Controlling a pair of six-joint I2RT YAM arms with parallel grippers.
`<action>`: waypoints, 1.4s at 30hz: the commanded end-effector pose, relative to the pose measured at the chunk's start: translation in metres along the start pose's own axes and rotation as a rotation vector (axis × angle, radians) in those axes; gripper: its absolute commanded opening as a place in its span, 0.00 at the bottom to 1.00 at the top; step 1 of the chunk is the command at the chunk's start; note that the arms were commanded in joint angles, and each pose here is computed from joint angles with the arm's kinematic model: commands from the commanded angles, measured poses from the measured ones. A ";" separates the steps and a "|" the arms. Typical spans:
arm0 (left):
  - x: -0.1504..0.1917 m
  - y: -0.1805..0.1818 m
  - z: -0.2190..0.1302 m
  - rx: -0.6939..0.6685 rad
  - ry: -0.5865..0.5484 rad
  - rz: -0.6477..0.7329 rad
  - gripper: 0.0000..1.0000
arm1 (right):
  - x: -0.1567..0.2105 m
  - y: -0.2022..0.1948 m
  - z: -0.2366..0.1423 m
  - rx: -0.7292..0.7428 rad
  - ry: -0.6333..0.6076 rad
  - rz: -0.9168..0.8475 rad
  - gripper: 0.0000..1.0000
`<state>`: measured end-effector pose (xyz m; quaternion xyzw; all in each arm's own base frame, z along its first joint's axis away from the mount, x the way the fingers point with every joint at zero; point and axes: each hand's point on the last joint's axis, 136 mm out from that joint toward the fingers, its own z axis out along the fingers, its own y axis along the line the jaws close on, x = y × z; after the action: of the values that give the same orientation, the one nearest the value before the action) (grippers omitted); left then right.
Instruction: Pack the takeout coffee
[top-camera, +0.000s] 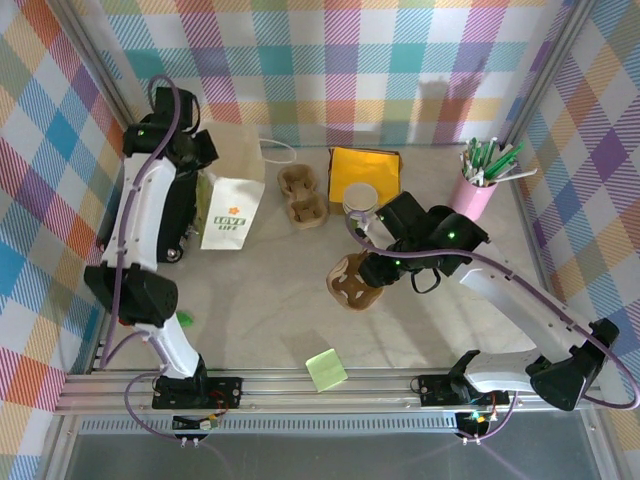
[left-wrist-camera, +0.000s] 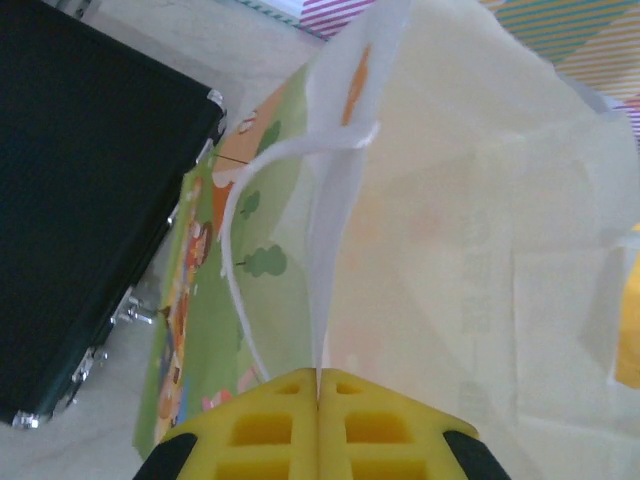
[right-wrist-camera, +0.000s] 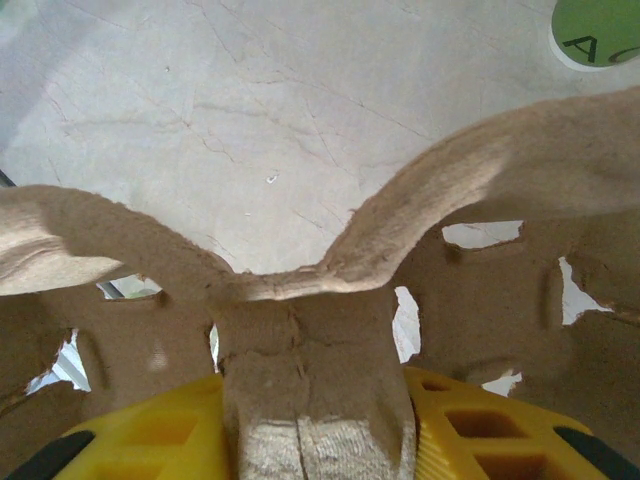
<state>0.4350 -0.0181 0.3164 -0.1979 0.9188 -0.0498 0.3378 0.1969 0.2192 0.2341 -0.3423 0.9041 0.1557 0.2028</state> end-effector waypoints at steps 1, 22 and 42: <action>0.024 -0.001 -0.021 0.050 0.039 -0.027 0.00 | 0.006 0.001 -0.008 0.004 -0.002 -0.001 0.40; 0.163 -0.104 -0.103 0.547 0.214 0.018 0.00 | -0.011 -0.007 -0.117 0.067 -0.256 -0.004 0.40; 0.240 -0.171 -0.076 0.711 0.349 0.102 0.00 | -0.061 0.029 -0.158 -0.084 -0.321 -0.137 0.38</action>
<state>0.2771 -0.2653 0.2668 -0.0151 0.9072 -0.3545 0.2258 0.1756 0.1930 0.4067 -0.3503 0.8391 0.2185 0.3541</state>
